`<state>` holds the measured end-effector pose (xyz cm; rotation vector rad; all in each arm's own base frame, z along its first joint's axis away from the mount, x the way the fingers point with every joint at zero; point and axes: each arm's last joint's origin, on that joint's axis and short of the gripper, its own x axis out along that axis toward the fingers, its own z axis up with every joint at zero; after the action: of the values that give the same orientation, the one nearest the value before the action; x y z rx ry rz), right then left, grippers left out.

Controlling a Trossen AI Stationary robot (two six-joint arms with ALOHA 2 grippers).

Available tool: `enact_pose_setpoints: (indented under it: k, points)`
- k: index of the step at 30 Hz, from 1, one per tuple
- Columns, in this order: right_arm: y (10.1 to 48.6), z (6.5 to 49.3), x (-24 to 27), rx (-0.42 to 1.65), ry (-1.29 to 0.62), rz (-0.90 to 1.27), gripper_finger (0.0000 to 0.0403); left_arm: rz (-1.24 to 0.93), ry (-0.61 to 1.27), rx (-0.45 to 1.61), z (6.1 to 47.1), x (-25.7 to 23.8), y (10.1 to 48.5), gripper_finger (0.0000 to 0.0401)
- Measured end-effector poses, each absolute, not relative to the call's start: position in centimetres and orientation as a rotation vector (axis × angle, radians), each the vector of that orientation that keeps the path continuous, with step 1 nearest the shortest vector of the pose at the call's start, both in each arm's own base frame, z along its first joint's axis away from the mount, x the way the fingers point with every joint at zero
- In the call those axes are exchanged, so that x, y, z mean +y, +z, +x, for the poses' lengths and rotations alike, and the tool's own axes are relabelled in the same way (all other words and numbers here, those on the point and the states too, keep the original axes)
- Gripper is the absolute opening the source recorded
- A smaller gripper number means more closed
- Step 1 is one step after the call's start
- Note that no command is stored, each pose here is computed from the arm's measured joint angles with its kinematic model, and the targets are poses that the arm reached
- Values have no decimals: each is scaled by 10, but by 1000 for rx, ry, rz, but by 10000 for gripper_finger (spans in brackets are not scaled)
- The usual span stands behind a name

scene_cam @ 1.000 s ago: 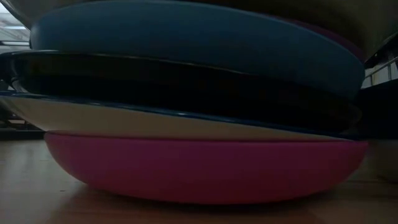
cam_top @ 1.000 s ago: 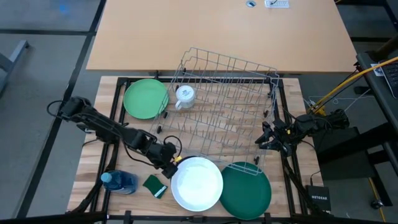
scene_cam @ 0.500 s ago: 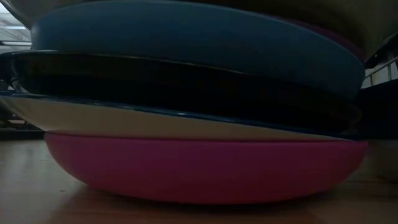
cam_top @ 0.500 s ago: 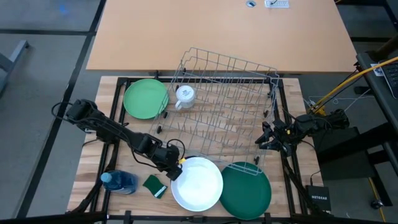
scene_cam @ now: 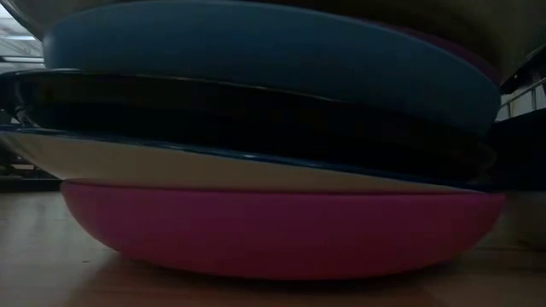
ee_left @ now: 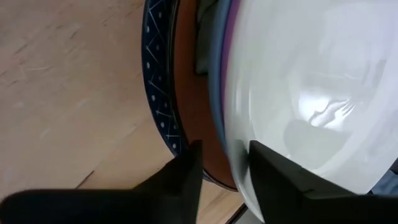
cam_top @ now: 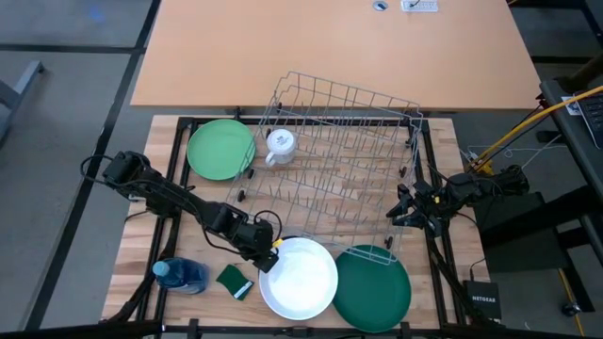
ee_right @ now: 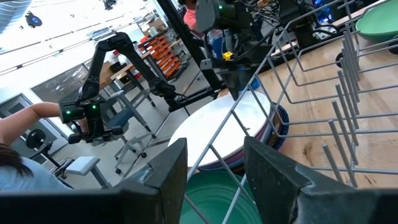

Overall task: Sort dishes
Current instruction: Put the white plate in the dish rack

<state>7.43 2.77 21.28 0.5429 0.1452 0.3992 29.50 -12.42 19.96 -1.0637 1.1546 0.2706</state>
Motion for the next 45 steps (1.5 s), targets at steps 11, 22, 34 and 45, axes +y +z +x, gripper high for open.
enact_pose_setpoints:
  k: [11,22,34,45]
  points:
    - [213,74,28,145,399,541,160,-1100,293,1149,297,-124,198,27]
    - [213,74,28,145,399,541,160,-1186,274,1095,302,-124,204,4]
    - [213,74,28,145,399,541,160,-1222,245,1054,294,-121,223,1]
    - [213,74,28,144,399,541,160,-1238,213,1030,288,-119,236,0]
